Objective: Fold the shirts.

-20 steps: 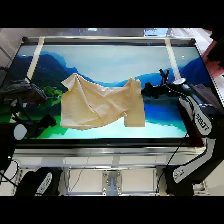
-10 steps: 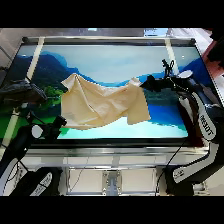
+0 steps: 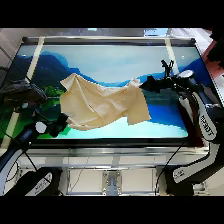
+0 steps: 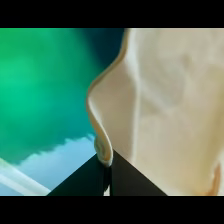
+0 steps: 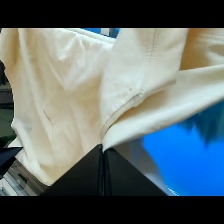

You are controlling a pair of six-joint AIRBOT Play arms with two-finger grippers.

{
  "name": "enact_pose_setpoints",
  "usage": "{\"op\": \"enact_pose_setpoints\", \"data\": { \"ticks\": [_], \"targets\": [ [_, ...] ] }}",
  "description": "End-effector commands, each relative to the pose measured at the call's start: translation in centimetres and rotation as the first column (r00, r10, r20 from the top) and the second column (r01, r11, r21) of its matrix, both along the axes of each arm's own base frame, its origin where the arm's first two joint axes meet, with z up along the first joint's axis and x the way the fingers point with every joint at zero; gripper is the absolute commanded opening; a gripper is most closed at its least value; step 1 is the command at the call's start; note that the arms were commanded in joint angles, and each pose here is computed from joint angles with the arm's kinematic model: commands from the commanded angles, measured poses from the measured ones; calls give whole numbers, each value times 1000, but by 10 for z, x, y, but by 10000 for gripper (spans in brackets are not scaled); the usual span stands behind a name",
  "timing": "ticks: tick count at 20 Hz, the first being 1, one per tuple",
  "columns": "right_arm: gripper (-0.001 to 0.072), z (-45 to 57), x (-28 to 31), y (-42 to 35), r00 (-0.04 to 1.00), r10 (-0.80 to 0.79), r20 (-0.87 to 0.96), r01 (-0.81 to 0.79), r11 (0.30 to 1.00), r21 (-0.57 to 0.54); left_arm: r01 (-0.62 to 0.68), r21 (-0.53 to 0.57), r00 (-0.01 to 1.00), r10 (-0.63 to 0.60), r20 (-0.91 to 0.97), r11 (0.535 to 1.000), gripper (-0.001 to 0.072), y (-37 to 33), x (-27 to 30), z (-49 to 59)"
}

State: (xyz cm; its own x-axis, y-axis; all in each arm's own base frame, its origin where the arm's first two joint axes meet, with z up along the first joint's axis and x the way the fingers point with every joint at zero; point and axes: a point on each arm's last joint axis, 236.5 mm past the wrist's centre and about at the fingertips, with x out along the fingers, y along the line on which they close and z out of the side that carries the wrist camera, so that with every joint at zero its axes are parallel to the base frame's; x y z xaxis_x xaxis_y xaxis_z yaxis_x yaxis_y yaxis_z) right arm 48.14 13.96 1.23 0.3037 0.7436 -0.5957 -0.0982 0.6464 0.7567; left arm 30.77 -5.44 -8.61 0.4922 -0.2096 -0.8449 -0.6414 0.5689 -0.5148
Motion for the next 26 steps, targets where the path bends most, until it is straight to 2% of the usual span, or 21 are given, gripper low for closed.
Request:
{"op": "enact_pose_setpoints", "data": {
  "ticks": [1, 3, 5, 8, 10, 12, 14, 17, 19, 21, 23, 26],
  "targets": [
    [25, 20, -8, -6, 1000, 4, 19, -3, 999, -42, 123, 23, 969, -125, 213, 992, 10, -15, 46, 66],
    [24, 50, -19, -26, 997, -5, 74, 14, 991, -131, 183, 162, 881, -235, 411, 970, 10, -12, 78, 151],
    [24, 91, -47, -44, 993, 16, 116, 6, 981, -193, 176, 260, 779, -296, 552, 949, 10, -6, 85, 242],
    [24, 171, -102, -54, 970, 38, 240, 19, 973, -232, 156, 427, 621, -425, 658, 890, 10, -5, 57, 353],
    [23, 231, -136, -58, 916, 16, 401, 96, 962, -257, 69, 496, 498, -460, 735, 866, 10, -2, 27, 428],
    [22, 285, -176, -59, 838, -16, 546, 192, 945, -266, -37, 533, 386, -480, 788, 845, 10, 4, -8, 494],
    [22, 339, -214, -59, 724, -17, 690, 288, 916, -280, -94, 589, 302, -540, 785, 803, 9, 3, -38, 539],
    [20, 430, -253, -66, 470, -38, 882, 467, 858, -212, -153, 625, 229, -588, 776, 766, 9, 1, -60, 576],
    [19, 480, -263, -70, 315, -52, 948, 533, 836, -131, -161, 632, 225, -595, 771, 758, 8, 1, -58, 580],
    [19, 505, -253, -79, 242, -75, 967, 559, 826, -75, -124, 653, 267, -609, 747, 747, 8, 1, -35, 565],
    [19, 488, -213, -87, 320, -102, 942, 532, 842, -90, -37, 671, 348, -620, 703, 741, 8, -1, 4, 531],
    [20, 410, -129, -91, 584, -120, 803, 396, 906, -152, 189, 665, 515, -650, 558, 722, 8, -8, 71, 441]
  ]
}}
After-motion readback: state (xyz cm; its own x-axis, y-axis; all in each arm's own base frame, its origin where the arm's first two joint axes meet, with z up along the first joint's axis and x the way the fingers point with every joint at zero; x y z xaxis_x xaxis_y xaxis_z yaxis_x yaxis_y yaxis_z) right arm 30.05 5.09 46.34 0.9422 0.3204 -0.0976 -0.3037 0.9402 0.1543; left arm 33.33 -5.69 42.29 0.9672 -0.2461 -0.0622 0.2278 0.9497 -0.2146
